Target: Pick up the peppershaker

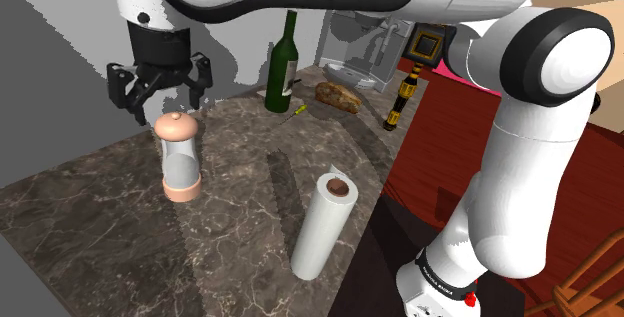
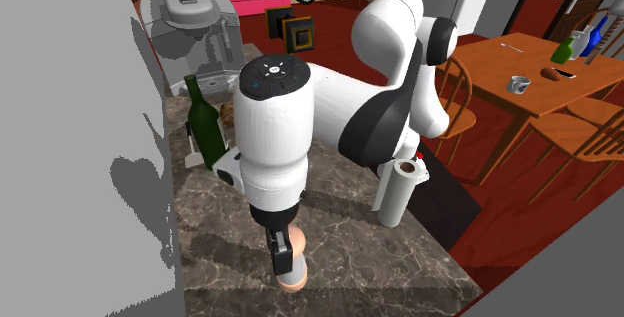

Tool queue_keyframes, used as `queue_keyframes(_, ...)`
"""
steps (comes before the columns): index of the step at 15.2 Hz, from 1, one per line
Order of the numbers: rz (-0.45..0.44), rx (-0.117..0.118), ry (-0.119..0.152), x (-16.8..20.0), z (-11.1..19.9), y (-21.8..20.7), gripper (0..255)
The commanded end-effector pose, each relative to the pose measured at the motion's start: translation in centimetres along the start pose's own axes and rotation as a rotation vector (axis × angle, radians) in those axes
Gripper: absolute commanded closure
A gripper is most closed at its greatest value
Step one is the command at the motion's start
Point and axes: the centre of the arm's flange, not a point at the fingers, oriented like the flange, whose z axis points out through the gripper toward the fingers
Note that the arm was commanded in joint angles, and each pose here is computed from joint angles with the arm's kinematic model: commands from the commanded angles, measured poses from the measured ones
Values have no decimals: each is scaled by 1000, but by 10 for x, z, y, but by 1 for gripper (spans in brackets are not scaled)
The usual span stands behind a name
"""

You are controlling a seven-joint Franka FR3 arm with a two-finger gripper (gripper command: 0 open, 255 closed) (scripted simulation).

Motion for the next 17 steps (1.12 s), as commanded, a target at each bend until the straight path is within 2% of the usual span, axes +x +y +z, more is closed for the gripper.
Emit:
queue_keyframes(1, 0, 0, 1, -2, 11, -1, 0)
queue_keyframes(3, 0, 0, 1, -2, 14, -1, 0)
queue_keyframes(4, 0, 0, 1, -3, 14, -1, 255)
queue_keyframes(13, 0, 0, 1, -2, 14, -1, 255)
queue_keyframes(17, 0, 0, 1, 0, -7, 0, 255)
